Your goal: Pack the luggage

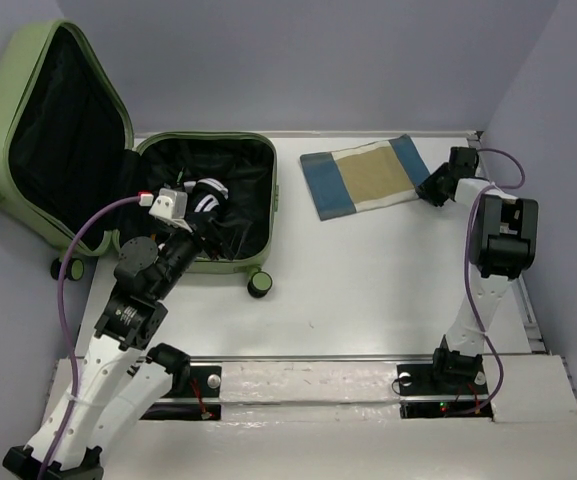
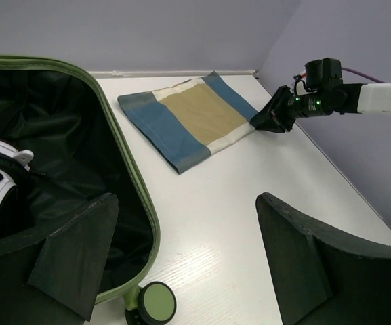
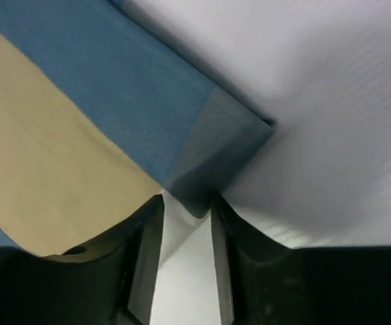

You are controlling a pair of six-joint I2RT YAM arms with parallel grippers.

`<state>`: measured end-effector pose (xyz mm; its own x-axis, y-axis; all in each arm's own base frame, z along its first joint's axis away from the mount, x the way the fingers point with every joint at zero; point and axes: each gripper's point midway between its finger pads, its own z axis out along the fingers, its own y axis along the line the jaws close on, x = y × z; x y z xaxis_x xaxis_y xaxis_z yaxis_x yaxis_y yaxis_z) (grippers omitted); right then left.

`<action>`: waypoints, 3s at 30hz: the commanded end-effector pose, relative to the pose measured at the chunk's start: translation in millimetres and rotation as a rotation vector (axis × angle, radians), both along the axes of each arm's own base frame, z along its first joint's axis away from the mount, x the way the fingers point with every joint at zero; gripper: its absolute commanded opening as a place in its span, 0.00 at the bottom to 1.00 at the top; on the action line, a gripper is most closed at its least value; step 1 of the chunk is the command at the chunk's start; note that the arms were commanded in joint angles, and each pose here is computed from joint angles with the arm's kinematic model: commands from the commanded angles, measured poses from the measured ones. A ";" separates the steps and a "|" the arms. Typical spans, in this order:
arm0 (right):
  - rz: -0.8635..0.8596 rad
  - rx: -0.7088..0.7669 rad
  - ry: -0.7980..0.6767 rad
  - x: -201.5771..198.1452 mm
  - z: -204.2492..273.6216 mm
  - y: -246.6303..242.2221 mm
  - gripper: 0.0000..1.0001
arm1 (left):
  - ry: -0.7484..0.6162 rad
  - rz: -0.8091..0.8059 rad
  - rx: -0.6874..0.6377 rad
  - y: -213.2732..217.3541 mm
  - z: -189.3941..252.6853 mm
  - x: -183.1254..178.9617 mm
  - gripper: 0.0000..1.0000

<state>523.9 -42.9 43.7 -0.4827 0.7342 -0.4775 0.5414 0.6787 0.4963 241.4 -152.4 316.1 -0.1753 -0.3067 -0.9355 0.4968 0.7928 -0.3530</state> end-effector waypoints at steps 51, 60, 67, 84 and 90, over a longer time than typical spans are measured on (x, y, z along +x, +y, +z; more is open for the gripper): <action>0.114 -0.254 0.190 -118.4 -11.8 -34.2 0.69 | 0.264 -0.047 0.354 -226.0 -46.1 133.0 0.99; 0.173 -0.229 0.221 -170.2 -21.6 -9.1 0.07 | 0.294 0.013 0.406 -222.8 -71.6 174.4 0.99; 0.029 -0.318 -0.003 -212.7 51.5 -15.5 0.07 | 0.342 -0.002 0.485 -223.5 -105.4 176.8 0.99; 0.110 -0.246 -0.072 -195.8 53.0 3.1 0.07 | 0.530 -0.078 0.581 -247.6 -217.9 250.1 0.99; 0.128 -0.230 -0.116 -194.6 61.5 9.0 0.07 | 0.580 -0.146 0.603 -260.6 -261.3 246.4 0.97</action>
<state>315.6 -39.5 80.9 -0.5558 0.5473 -0.6257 0.4593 0.8296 0.3177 488.9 -390.5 40.3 -0.6996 0.2782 -0.6582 0.4247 0.9027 -0.0698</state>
